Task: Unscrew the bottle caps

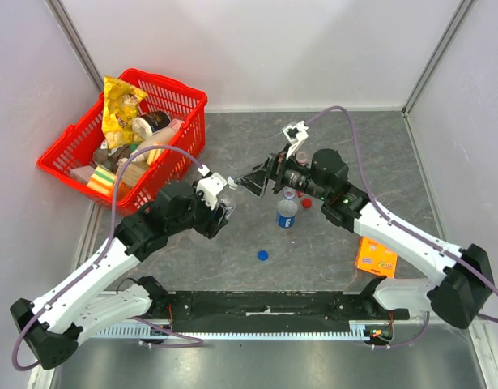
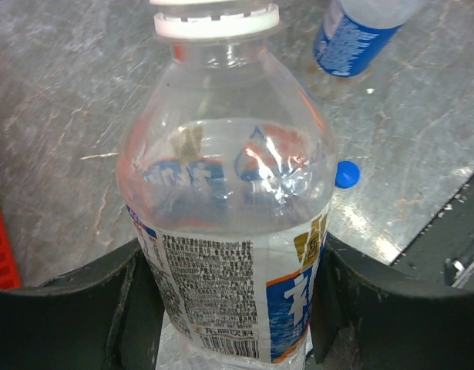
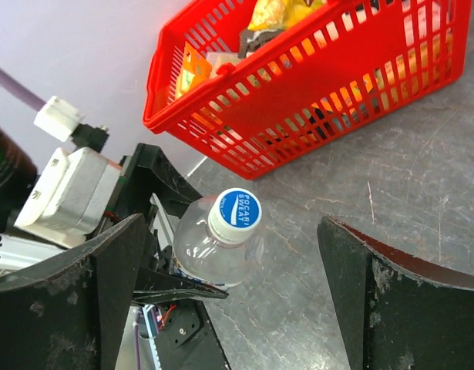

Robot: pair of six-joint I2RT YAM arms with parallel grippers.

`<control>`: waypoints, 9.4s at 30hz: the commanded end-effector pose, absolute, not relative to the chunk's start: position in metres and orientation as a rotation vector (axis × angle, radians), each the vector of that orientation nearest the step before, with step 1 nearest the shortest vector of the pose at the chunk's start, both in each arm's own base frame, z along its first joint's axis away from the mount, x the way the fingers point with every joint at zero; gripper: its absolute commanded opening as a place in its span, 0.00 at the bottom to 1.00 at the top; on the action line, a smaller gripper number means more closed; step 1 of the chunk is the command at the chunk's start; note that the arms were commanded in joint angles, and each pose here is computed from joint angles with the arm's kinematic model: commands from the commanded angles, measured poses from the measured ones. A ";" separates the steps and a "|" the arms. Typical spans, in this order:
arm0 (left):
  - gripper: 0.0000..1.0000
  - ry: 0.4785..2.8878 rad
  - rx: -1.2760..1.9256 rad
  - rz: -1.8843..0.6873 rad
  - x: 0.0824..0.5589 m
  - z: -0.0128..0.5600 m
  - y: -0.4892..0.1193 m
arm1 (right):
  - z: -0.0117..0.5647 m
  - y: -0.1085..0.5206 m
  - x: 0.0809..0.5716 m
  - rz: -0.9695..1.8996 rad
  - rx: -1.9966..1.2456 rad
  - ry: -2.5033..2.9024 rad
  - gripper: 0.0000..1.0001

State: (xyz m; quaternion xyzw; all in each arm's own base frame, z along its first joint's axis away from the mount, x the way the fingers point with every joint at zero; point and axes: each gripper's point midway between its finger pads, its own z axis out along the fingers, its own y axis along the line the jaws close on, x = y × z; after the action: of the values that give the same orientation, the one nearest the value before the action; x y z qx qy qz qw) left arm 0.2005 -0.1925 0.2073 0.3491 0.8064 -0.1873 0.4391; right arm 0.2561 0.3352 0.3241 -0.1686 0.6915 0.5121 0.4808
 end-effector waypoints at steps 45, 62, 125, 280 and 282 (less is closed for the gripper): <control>0.02 1.949 0.902 -0.493 0.202 0.221 -0.201 | 0.326 0.377 0.246 1.521 -0.472 1.621 0.00; 0.02 1.695 1.226 -1.136 0.110 0.266 -0.251 | 0.382 0.342 0.167 1.582 -0.815 1.182 0.00; 0.02 1.728 0.626 -0.837 0.201 0.240 -0.237 | 0.268 0.264 0.135 1.171 -0.893 1.417 0.00; 0.96 1.568 0.595 -0.841 0.192 0.306 -0.224 | 0.251 0.112 0.223 0.485 0.166 1.698 0.98; 0.96 1.606 0.597 -0.833 0.193 0.305 -0.224 | 0.262 0.107 0.226 0.448 0.167 1.682 0.98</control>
State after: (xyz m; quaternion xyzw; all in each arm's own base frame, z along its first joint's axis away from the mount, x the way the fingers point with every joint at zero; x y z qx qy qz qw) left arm 0.2044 -0.2196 0.2993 0.2401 0.6714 -0.3388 0.6139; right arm 0.2205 0.1208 0.2216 0.0705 0.7637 0.2232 0.6016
